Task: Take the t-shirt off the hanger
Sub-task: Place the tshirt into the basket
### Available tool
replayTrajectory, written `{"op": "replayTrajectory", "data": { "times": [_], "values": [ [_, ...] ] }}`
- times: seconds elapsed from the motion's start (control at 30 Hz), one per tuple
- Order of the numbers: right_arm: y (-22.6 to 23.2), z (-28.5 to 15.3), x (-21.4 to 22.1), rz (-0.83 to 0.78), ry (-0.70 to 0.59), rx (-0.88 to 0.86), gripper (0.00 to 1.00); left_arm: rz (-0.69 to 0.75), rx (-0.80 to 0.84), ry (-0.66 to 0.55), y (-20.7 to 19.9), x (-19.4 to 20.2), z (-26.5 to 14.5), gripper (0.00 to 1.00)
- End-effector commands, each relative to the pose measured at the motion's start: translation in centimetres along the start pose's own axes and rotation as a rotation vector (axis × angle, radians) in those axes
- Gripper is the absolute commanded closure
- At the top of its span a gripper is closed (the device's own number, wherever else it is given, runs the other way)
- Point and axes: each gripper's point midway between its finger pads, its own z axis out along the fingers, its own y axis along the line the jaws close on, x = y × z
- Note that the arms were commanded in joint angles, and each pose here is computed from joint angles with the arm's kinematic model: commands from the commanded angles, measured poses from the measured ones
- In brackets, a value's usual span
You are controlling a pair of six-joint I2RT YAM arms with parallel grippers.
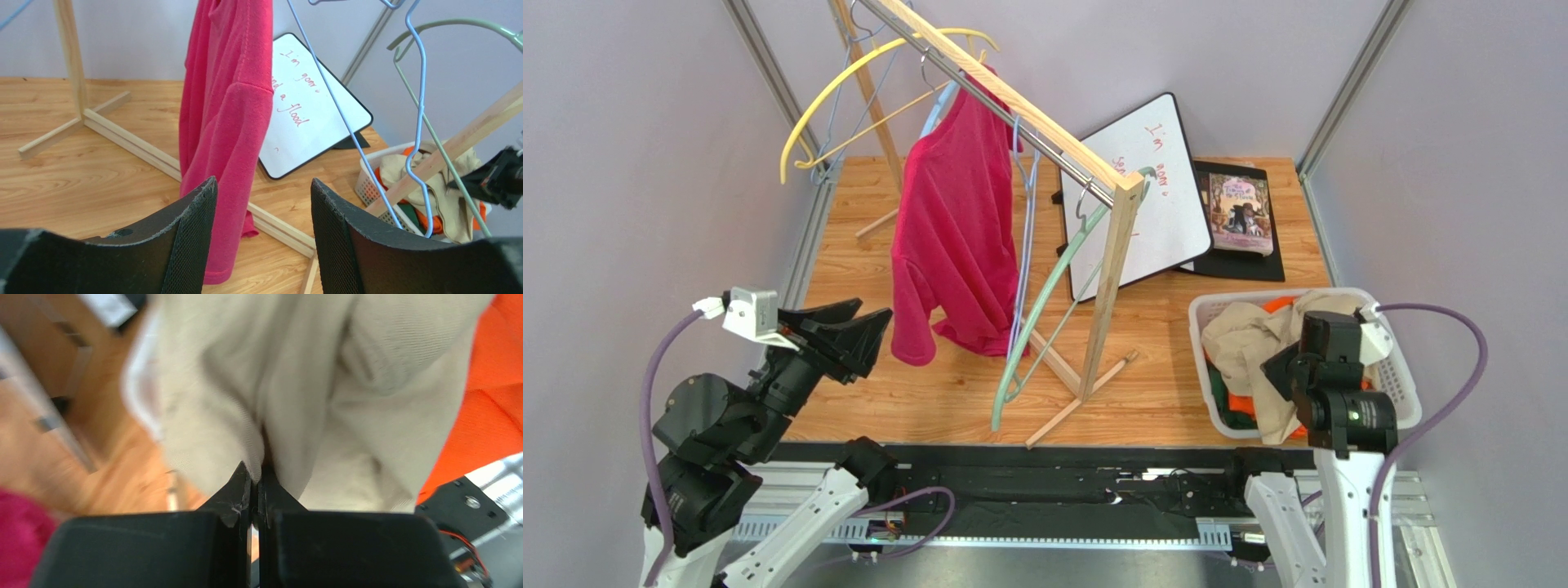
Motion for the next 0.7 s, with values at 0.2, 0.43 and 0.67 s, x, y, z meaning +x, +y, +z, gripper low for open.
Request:
{"op": "replayTrajectory", "data": {
  "times": [0.2,0.43,0.67],
  "values": [
    [-2.1,7.4,3.2,-0.012,0.149,0.250,0.93,0.044,-0.066,0.047,-0.2,-3.3,1.1,0.36],
    [-0.5,4.6,2.2,-0.024,0.158,0.164,0.05,0.075,-0.061,0.013,-1.5,-6.9,3.6,0.30],
    [1.2,-0.6,-3.7,-0.156,-0.020,0.075,0.00,0.145,-0.095,0.019,-2.2,-9.9,7.9,0.27]
  ]
}}
